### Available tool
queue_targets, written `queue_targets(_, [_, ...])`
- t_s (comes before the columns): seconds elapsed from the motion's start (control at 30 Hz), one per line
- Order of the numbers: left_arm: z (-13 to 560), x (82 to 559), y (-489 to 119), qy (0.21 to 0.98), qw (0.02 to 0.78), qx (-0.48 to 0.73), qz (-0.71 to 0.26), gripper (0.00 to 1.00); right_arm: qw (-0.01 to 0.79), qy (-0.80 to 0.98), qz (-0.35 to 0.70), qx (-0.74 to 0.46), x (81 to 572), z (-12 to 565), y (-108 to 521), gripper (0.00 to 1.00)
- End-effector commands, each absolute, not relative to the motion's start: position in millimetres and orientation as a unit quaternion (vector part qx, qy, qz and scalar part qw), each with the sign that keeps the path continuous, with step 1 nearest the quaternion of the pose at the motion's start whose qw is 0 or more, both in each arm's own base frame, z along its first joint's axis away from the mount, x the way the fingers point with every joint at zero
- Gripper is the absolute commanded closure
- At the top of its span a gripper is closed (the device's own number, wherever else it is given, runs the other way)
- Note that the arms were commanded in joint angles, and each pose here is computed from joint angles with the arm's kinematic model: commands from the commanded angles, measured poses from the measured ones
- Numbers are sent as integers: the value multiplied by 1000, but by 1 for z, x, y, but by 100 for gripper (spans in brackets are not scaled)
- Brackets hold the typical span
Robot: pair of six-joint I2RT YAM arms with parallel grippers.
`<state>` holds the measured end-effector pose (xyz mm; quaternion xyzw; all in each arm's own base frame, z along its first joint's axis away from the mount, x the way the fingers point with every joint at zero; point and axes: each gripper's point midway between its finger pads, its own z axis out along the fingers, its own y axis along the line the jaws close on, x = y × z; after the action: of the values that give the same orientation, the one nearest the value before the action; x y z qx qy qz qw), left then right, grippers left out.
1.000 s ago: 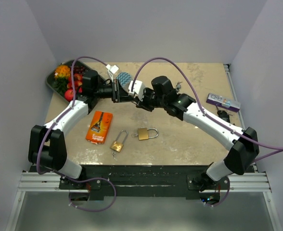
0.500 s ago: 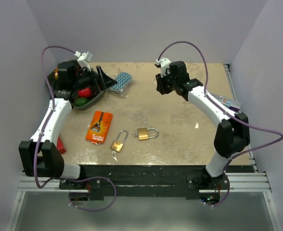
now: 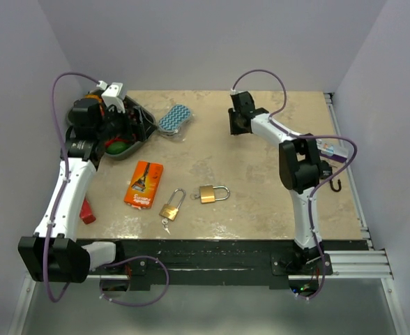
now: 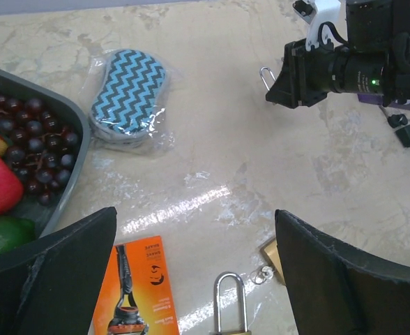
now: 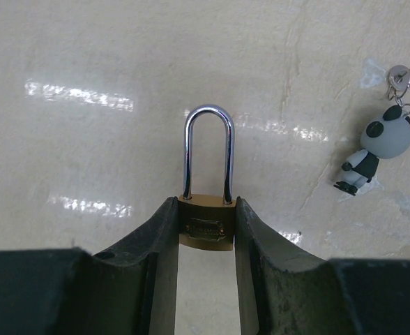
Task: Lock with the key
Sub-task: Place the lock at the center of the board.
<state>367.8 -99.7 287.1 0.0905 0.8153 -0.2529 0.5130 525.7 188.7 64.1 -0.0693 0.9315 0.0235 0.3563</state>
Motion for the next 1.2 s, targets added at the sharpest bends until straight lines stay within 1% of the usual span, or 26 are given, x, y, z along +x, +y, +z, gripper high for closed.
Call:
queue_targets(0.0, [287, 358, -86, 818, 525, 94, -215, 1, 388, 922, -3, 4, 548, 83, 169, 100])
queue_targets(0.07, [288, 354, -85, 819, 525, 95, -212, 1, 381, 924, -13, 14, 551, 72, 161, 100])
queue_targets(0.33, [279, 344, -88, 823, 514, 94, -222, 1, 391, 920, -7, 20, 570, 61, 151, 100])
queue_targets(0.57, [267, 342, -92, 827, 501, 99, -235, 1, 397, 918, 4, 20, 587, 53, 150, 92])
queue_targets(0.63, [262, 340, -95, 830, 492, 104, -242, 1, 397, 918, 4, 21, 592, 52, 148, 82])
queue_targets(0.67, [261, 340, -95, 831, 489, 106, -243, 1, 397, 917, 6, 20, 593, 52, 149, 73])
queue_targets(0.7, [260, 339, -96, 831, 488, 109, -242, 1, 397, 918, 7, 19, 593, 53, 148, 59])
queue_targets(0.77, [258, 338, -95, 832, 486, 117, -239, 1, 395, 919, 10, 17, 590, 57, 150, 54])
queue_targets(0.8, [257, 336, -96, 833, 484, 120, -240, 1, 394, 919, 14, 18, 589, 59, 151, 47])
queue_targets(0.9, [252, 333, -97, 837, 474, 128, -242, 1, 401, 916, 26, 18, 584, 77, 152, 38])
queue_targets(0.93, [246, 331, -97, 841, 465, 138, -242, 1, 398, 916, 34, 17, 580, 79, 154, 37])
queue_targets(1.0, [239, 322, -104, 840, 448, 167, -257, 1, 415, 908, 52, 15, 579, 106, 159, 35])
queue_targets(1.07, [217, 308, -108, 843, 423, 218, -251, 1, 427, 901, 73, 7, 575, 127, 166, 33])
queue_targets(1.1, [205, 301, -116, 843, 410, 257, -232, 1, 445, 891, 85, 4, 573, 152, 168, 31])
queue_targets(1.17, [168, 278, -125, 863, 354, 294, -207, 1, 460, 883, 97, -14, 563, 176, 175, 29])
